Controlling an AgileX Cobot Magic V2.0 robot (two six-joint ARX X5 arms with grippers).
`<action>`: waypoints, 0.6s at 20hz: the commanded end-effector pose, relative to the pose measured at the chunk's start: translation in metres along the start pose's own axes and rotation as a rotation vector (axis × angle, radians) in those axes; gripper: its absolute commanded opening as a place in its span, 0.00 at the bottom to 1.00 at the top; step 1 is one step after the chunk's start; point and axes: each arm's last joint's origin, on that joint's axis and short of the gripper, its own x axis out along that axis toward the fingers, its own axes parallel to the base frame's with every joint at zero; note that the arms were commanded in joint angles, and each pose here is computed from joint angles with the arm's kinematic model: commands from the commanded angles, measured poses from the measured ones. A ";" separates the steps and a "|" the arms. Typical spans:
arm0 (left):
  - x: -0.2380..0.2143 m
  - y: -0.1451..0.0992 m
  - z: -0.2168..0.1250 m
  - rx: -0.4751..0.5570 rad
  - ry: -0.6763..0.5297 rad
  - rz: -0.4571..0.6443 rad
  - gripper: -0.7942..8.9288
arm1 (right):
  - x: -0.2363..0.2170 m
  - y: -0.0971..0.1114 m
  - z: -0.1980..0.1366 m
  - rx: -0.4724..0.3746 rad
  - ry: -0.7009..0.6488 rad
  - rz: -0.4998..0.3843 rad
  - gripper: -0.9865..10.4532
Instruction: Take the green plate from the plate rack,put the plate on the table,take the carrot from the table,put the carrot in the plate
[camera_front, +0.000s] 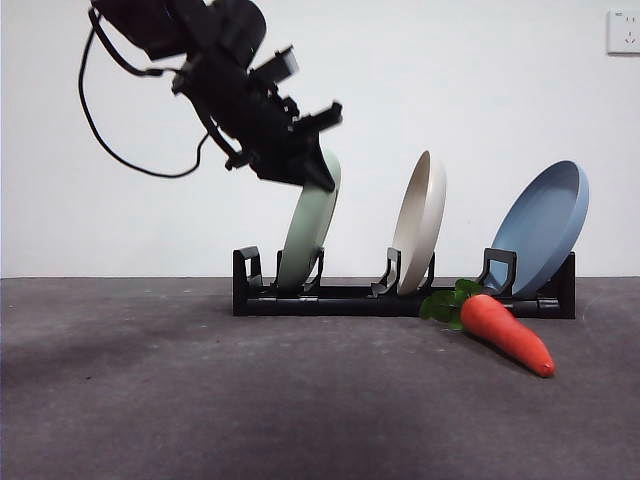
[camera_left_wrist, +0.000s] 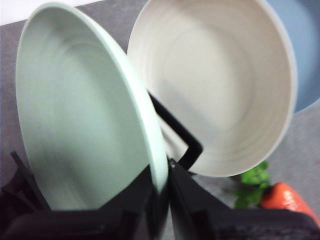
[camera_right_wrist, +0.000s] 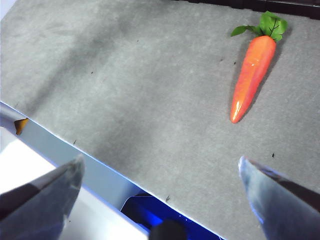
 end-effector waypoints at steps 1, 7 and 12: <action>-0.025 -0.012 0.024 0.015 -0.089 -0.045 0.07 | -0.001 0.001 0.001 0.000 -0.006 0.002 0.61; -0.099 -0.037 0.058 0.041 -0.151 -0.040 0.07 | -0.001 0.000 0.001 -0.001 -0.008 0.002 0.61; -0.172 -0.088 0.059 0.245 -0.035 0.073 0.07 | -0.001 0.001 0.001 -0.002 -0.010 0.003 0.61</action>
